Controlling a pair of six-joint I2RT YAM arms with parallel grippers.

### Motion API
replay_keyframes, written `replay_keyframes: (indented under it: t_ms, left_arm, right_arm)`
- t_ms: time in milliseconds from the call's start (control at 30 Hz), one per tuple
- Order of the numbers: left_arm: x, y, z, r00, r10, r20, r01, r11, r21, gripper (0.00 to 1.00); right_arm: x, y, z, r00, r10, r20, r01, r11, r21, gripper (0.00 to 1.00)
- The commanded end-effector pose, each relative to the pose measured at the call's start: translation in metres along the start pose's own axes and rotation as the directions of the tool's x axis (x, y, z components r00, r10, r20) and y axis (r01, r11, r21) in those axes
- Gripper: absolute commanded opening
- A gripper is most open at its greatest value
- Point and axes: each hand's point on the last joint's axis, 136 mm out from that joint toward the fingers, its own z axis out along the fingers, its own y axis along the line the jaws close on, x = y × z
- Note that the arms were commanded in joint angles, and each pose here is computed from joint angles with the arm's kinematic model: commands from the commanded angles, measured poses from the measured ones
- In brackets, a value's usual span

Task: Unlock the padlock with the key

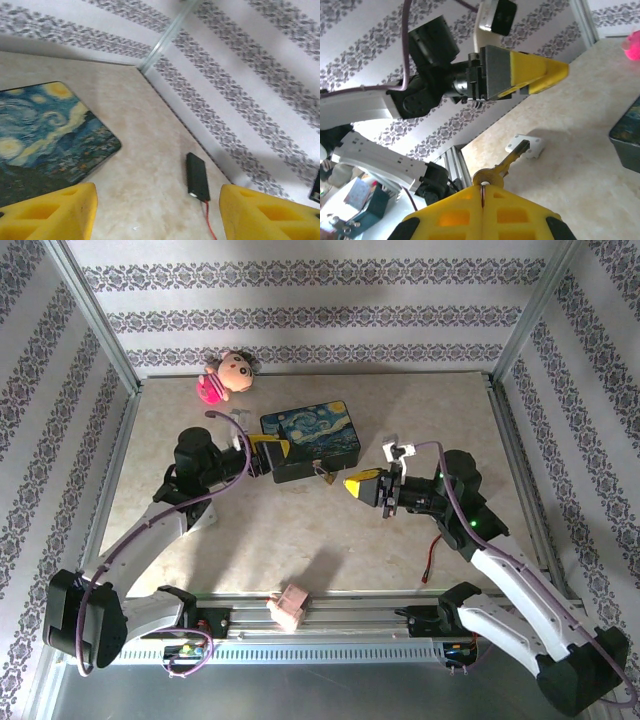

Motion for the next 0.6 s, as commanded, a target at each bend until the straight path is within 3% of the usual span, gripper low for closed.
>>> replay_keyframes:
  t_ms: [0,267,433,567]
  left_arm:
    - [-0.014,-0.041,-0.001,0.997,0.081,0.018,-0.083,0.985,0.154,0.65]
    - [-0.015,-0.065,0.01,0.999,0.016,-0.045,-0.006,0.977,0.214,0.57]
    - [-0.008,-0.05,0.03,0.985,-0.146,-0.091,0.153,0.985,0.079,0.55]
    - [-0.008,-0.055,0.04,0.985,-0.132,-0.11,0.139,0.989,0.059,0.51]
  right_arm:
    - [-0.006,0.016,0.006,0.995,-0.104,-0.004,0.103,0.993,-0.05,0.0]
    - [-0.004,-0.016,0.02,0.993,-0.095,-0.067,0.101,0.991,0.086,0.0]
    - [0.001,-0.047,0.024,0.973,-0.183,-0.141,0.219,0.928,0.303,0.0]
    - [0.008,-0.058,0.027,0.938,-0.268,-0.218,0.335,0.857,0.39,0.0]
